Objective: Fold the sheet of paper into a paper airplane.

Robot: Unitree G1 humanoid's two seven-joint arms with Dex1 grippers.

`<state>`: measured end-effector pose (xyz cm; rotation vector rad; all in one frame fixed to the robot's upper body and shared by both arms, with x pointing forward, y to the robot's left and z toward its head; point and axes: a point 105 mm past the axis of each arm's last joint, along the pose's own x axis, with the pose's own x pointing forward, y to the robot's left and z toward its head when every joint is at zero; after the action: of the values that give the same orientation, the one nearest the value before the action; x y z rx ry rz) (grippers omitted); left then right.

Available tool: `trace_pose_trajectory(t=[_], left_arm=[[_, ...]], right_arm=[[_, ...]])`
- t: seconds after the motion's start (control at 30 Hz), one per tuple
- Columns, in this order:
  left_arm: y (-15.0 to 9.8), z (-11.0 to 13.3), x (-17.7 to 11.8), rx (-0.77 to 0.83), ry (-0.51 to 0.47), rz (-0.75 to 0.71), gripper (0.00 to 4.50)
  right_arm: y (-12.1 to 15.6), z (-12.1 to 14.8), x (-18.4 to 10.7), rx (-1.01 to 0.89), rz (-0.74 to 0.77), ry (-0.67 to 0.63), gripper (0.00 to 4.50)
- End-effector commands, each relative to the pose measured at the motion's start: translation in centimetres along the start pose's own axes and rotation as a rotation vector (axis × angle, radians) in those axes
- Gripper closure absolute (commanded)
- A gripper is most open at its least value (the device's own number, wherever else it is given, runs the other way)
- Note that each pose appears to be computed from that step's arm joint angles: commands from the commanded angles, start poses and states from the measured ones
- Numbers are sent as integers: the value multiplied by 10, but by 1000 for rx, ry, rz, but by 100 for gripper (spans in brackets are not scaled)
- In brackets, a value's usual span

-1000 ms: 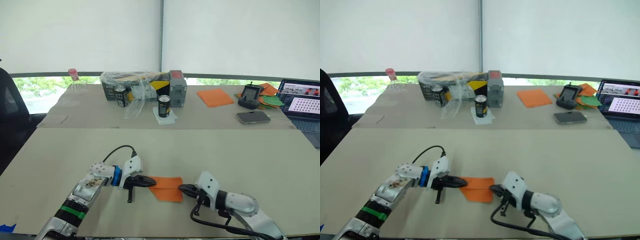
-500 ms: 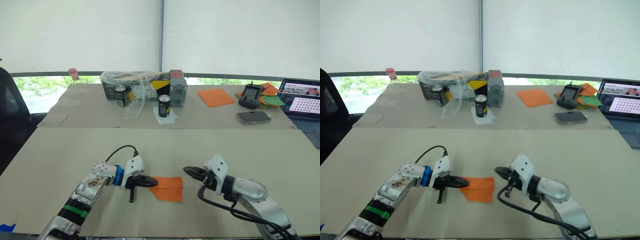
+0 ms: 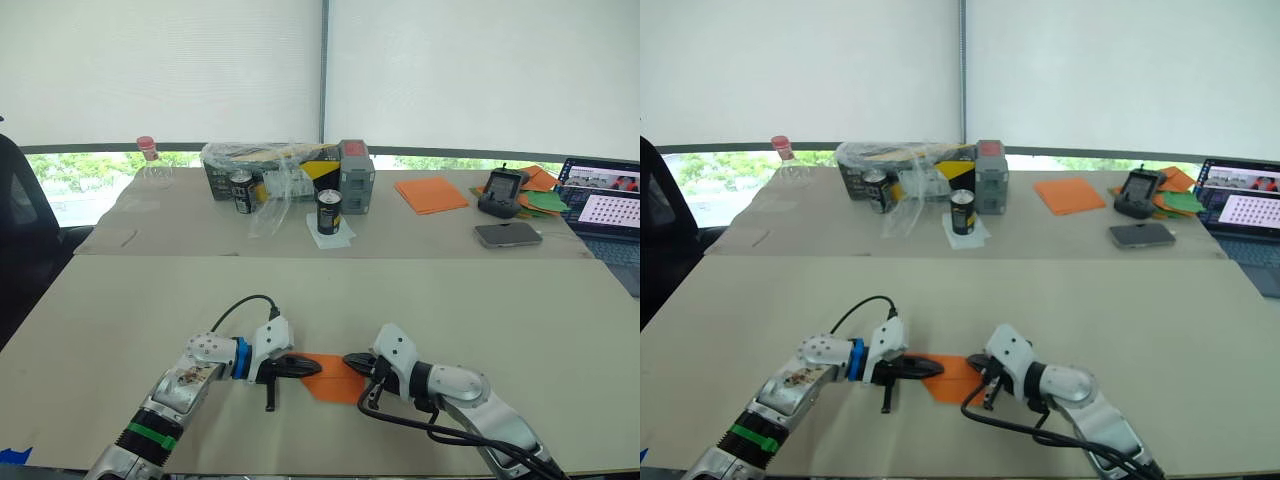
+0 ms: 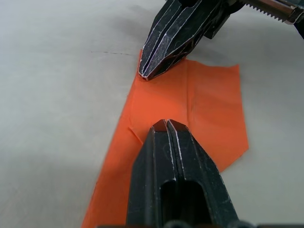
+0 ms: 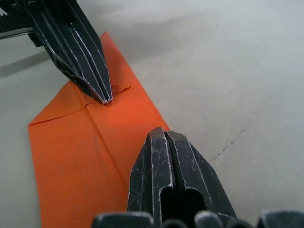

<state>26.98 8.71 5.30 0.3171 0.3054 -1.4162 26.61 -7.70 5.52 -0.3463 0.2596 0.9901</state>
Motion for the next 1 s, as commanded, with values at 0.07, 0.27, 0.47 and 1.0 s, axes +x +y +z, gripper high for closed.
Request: trace_pose_trajectory(t=[0.07,0.27,0.47,1.0], left_arm=[[-15,-28,2,-48,96,-39,450],[-17,-29,2,-41,97,-33,450],[-15,-42,-6,-60,122,23,450],[-3,-62,-45,-27,164,140,450]], right_arm=[[8,-27,4,61,9,113,446],[11,-29,8,58,29,126,446],[10,-27,10,50,37,127,446],[11,-28,15,28,68,139,446]])
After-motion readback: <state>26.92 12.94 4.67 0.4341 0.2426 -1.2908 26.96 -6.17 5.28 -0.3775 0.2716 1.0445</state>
